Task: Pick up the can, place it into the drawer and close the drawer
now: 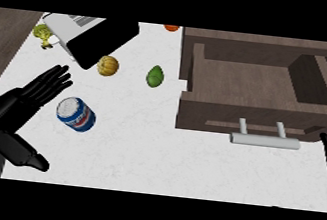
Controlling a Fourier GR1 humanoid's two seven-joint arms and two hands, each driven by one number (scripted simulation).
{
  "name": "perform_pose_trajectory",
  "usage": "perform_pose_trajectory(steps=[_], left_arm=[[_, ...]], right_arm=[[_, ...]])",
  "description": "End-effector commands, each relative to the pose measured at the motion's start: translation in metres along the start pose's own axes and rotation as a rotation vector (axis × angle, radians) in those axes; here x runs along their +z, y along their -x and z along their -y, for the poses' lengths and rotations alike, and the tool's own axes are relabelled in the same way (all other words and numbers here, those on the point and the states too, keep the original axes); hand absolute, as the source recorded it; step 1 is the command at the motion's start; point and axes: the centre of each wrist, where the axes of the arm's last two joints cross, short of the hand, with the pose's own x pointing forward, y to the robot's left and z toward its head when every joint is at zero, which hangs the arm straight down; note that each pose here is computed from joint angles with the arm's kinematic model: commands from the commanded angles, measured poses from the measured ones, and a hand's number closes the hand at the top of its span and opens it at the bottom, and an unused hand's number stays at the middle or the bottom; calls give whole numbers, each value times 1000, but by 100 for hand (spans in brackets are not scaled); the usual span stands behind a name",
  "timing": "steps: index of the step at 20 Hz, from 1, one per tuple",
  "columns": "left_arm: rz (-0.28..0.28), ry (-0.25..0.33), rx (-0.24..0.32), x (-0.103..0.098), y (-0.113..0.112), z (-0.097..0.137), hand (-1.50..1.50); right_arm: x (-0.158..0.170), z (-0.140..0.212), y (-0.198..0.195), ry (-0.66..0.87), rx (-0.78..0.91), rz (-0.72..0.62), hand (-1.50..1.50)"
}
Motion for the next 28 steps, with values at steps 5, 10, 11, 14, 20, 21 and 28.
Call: perform_pose_trajectory(steps=[5,10,11,14,20,21,28], left_arm=[[-12,-40,-15,1,38,-8,-150],[-17,-54,-14,5,56,-25,-150],[-37,-44,-31,9,65,-25,-150],[-37,-68,-21,10,68,-30,-150],[-47,-57,-29,-2,88,-48,-150],[-57,-43,-41,27,109,-37,-150],[-83,-59,-7,21,121,-46,-150]], right_arm=[[-13,6,16,-19,1,-19,-150],[-21,6,-4,-16,-20,11,-150],[-7,9,6,6,-22,14,-150],[-15,5,2,8,9,4,-150],[-16,14,11,10,-7,9,-150],[-19,17,-14,-15,-3,18,-150],[-13,28,-12,1,4,14,-150]])
